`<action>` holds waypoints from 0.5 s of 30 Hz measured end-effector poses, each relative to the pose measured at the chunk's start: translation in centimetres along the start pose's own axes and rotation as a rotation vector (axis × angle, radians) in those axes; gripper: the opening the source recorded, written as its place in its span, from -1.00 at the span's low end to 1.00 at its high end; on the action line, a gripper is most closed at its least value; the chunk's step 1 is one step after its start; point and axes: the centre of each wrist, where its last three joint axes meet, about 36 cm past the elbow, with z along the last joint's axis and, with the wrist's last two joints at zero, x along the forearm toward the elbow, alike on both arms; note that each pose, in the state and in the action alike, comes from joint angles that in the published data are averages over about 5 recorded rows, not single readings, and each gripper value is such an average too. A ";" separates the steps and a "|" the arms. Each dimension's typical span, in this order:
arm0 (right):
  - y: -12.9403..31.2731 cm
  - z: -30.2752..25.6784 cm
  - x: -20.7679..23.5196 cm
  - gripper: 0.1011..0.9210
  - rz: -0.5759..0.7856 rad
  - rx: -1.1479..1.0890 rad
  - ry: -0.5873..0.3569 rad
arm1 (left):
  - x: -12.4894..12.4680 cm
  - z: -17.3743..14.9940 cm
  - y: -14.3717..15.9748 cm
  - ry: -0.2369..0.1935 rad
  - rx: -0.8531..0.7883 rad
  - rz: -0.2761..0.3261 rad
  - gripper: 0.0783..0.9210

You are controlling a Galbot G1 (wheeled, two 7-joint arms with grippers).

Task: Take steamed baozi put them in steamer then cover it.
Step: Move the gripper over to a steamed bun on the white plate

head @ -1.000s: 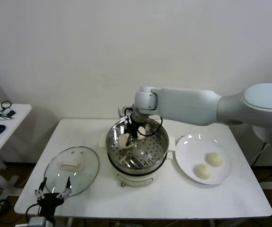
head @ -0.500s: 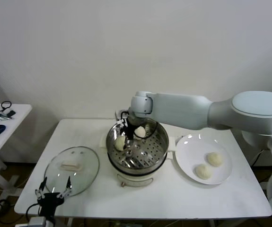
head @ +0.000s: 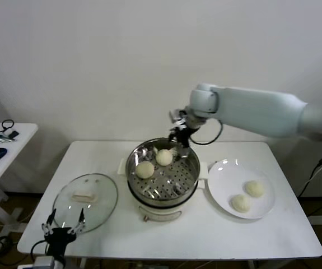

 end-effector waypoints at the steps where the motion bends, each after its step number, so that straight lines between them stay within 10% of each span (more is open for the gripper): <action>1: 0.7 1.5 0.3 0.76 -0.005 -0.015 0.010 | 0.0 0.0 0.0 0.000 0.000 0.001 0.77; 15: 12.0 15.1 -4.0 0.76 -0.062 -0.208 0.122 | 0.2 -0.3 -0.4 -0.005 0.007 0.004 0.77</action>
